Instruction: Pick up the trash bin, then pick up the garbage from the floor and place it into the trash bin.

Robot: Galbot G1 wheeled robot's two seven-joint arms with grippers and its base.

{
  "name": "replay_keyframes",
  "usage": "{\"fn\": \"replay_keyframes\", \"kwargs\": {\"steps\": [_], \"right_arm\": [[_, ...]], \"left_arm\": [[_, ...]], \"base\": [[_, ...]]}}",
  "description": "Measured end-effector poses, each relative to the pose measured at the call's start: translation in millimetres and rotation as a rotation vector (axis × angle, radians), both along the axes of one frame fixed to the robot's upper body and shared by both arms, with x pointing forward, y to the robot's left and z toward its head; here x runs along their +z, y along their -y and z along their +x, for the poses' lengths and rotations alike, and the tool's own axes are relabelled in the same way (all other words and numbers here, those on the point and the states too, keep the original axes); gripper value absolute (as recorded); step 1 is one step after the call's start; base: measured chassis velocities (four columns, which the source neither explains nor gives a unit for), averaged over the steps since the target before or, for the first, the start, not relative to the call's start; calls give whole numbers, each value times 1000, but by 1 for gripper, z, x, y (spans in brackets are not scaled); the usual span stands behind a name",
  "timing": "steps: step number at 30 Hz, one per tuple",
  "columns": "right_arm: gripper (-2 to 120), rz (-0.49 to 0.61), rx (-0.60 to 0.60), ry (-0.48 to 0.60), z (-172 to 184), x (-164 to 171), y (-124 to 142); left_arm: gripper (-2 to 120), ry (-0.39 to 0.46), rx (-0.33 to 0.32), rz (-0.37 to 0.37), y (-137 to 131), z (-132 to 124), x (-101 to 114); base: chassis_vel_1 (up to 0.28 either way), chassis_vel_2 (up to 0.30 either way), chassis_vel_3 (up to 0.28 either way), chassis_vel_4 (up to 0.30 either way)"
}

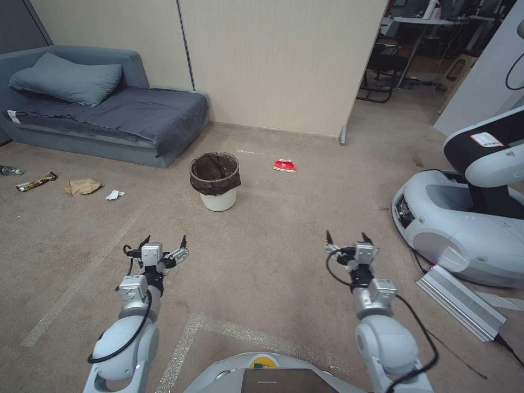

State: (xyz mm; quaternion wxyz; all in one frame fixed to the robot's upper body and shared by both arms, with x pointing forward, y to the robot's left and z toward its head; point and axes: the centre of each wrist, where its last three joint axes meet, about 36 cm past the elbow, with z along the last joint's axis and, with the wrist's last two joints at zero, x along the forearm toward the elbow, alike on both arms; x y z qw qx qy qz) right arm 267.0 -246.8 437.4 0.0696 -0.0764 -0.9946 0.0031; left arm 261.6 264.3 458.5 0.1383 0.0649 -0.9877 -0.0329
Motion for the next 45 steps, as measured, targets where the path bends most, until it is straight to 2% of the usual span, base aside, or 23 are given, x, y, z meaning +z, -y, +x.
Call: {"fn": "replay_keyframes", "kwargs": {"steps": [1,4,7,10,16,35,45], "right_arm": [[100,0,0,0,0,0,0],[100,5,-18,-9,-4,11,1],[100,5,-18,-9,-4,12,1],[100,5,-17,-7,-5,11,1],[100,-1,0,7,-5,9,3],[100,-3,2,8,-3,7,3],[100,-2,6,10,-2,6,3]], "left_arm": [[100,0,0,0,0,0,0],[100,-57,29,4,-5,-12,27],[100,-80,39,7,-6,-18,40],[100,-90,42,4,-6,-19,44],[100,-146,71,-12,-7,-29,66],[100,-154,76,-11,-6,-29,66],[100,-156,77,-7,-6,-28,65]], "base": [[0,0,0,0],[0,0,0,0],[0,0,0,0],[0,0,0,0],[0,0,0,0],[0,0,0,0],[-116,118,119,-109]]}}
